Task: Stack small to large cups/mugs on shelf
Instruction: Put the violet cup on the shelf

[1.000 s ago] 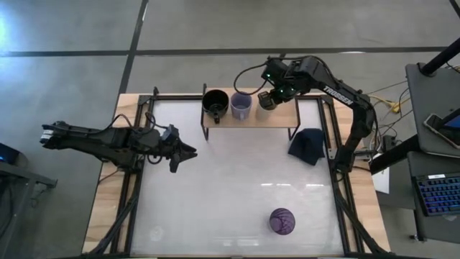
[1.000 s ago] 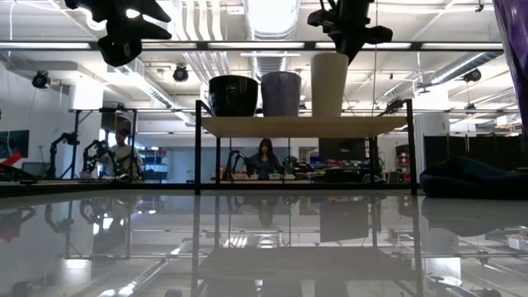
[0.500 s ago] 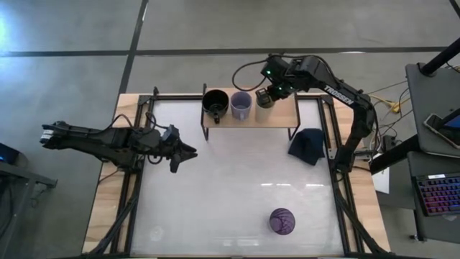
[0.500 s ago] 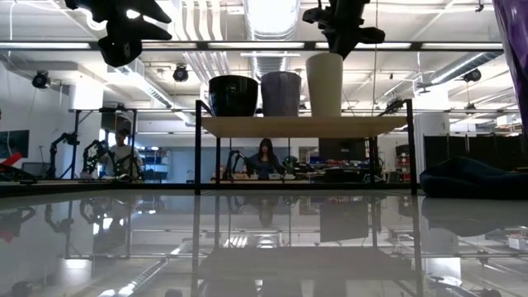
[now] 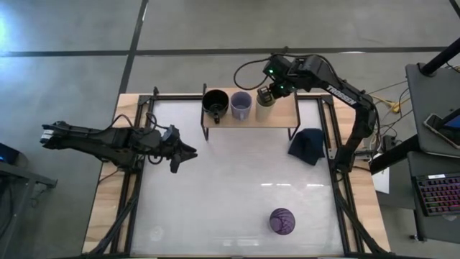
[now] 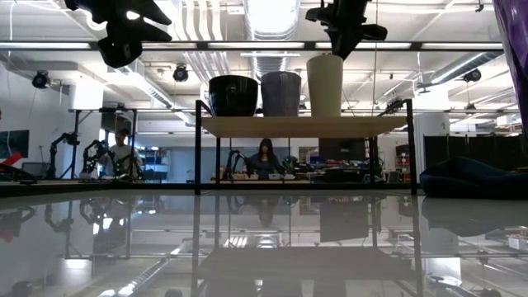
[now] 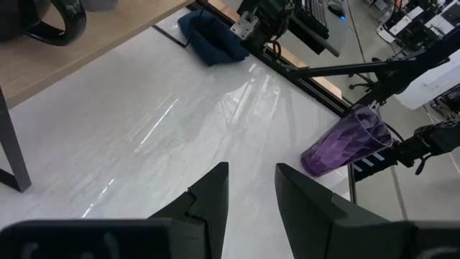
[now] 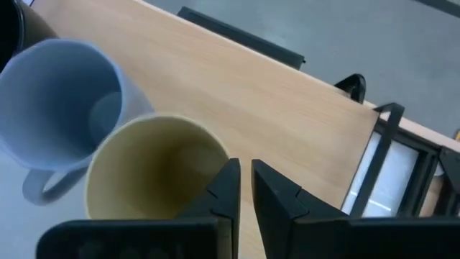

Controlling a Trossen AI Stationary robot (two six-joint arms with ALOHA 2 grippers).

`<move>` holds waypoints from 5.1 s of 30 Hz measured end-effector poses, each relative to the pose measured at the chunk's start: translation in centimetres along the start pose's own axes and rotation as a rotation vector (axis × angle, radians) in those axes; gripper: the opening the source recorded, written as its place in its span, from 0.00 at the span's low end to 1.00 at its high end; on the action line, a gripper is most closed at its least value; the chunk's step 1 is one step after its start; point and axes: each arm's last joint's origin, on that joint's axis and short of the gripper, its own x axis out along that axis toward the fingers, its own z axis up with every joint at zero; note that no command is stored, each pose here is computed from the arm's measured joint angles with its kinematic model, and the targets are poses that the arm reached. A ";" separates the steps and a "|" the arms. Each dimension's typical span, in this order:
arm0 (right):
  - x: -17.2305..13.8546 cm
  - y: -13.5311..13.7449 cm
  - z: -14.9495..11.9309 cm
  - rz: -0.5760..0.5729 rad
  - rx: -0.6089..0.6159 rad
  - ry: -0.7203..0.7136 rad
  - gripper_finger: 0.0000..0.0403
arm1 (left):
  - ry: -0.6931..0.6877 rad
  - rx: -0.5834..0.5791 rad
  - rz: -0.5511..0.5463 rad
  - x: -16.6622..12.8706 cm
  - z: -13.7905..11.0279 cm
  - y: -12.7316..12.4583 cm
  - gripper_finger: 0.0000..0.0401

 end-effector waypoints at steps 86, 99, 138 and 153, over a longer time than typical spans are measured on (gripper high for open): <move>-6.7 -0.5 -19.1 0.058 0.351 -0.027 0.03 | 0.054 0.014 0.056 1.4 -1.0 0.6 0.25; -6.4 -6.6 -14.6 -0.036 0.392 -0.111 0.03 | 0.064 0.014 0.054 1.8 -0.9 0.5 0.25; -2.9 -5.7 -6.3 -0.094 0.103 0.068 0.03 | 0.041 -0.045 0.038 1.7 -0.4 0.0 0.25; -2.6 -5.4 -5.7 -0.086 0.079 0.073 0.03 | 0.047 -0.044 0.044 2.2 -0.4 0.0 0.25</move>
